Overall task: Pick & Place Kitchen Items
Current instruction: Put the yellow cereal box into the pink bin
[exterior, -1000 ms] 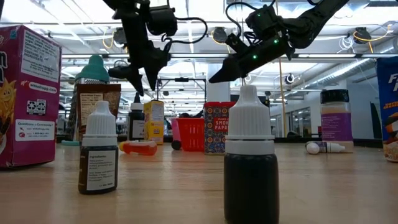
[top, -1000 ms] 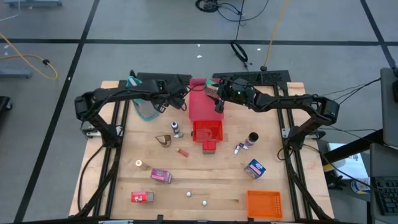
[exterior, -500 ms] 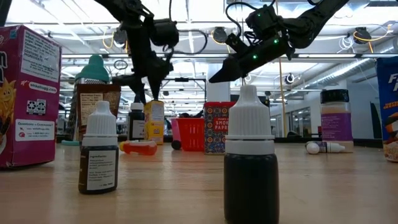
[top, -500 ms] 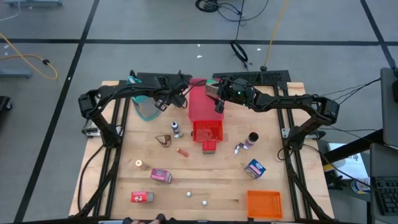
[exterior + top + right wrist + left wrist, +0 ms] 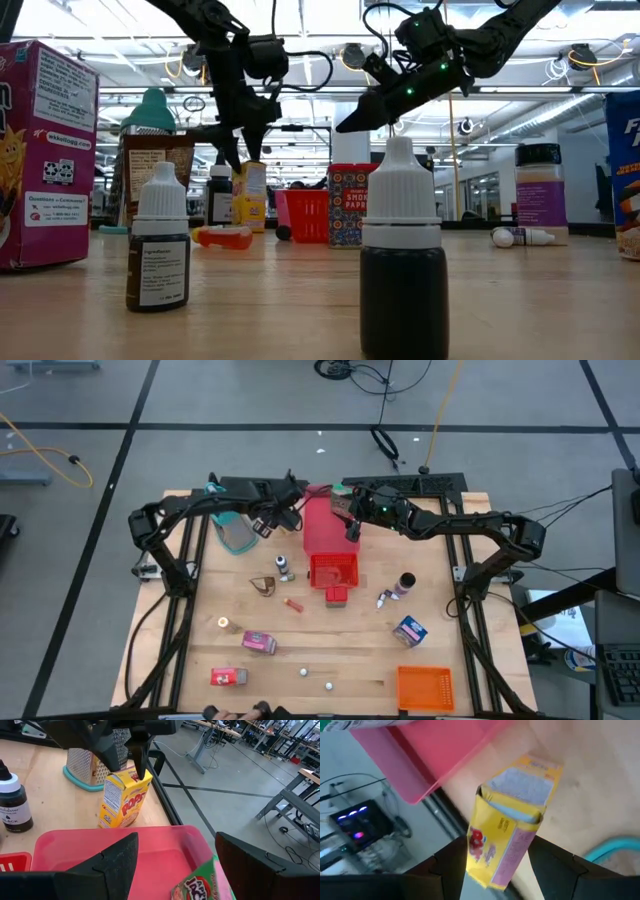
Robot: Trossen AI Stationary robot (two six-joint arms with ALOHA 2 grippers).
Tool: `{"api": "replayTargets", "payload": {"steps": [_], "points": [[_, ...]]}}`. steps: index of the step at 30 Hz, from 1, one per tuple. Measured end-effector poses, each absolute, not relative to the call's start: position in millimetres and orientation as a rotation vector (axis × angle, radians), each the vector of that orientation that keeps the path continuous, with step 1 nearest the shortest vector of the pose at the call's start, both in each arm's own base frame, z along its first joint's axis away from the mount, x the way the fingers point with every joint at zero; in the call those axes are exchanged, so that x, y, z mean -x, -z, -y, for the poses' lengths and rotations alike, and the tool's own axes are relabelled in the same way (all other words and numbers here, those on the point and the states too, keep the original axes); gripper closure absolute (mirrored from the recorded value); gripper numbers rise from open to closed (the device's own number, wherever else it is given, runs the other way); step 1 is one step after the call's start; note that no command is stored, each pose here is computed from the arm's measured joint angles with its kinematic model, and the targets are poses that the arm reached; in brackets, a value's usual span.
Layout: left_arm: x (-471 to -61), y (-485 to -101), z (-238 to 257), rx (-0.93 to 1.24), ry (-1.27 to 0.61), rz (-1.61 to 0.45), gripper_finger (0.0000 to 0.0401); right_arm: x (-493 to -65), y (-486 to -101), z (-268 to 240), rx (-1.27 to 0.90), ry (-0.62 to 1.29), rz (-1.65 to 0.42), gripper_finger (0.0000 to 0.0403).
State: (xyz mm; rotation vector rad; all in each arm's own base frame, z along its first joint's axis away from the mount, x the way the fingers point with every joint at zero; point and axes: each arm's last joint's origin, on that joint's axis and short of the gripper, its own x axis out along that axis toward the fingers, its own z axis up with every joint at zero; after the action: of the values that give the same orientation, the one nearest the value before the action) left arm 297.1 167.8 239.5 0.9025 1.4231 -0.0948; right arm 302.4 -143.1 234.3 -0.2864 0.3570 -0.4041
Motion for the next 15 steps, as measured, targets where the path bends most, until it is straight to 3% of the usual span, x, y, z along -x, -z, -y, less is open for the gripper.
{"api": "replayTargets", "payload": {"steps": [12,15], "points": [[-299,-233,-171,-0.819,0.121,-1.381,0.0193,-303,-235,142,0.28,0.402,-0.352,0.0144],[-301,-226,-173,-0.817,0.096,-1.428,0.0208,-303,-234,142,0.275,0.403,-0.353,0.0145]]}}
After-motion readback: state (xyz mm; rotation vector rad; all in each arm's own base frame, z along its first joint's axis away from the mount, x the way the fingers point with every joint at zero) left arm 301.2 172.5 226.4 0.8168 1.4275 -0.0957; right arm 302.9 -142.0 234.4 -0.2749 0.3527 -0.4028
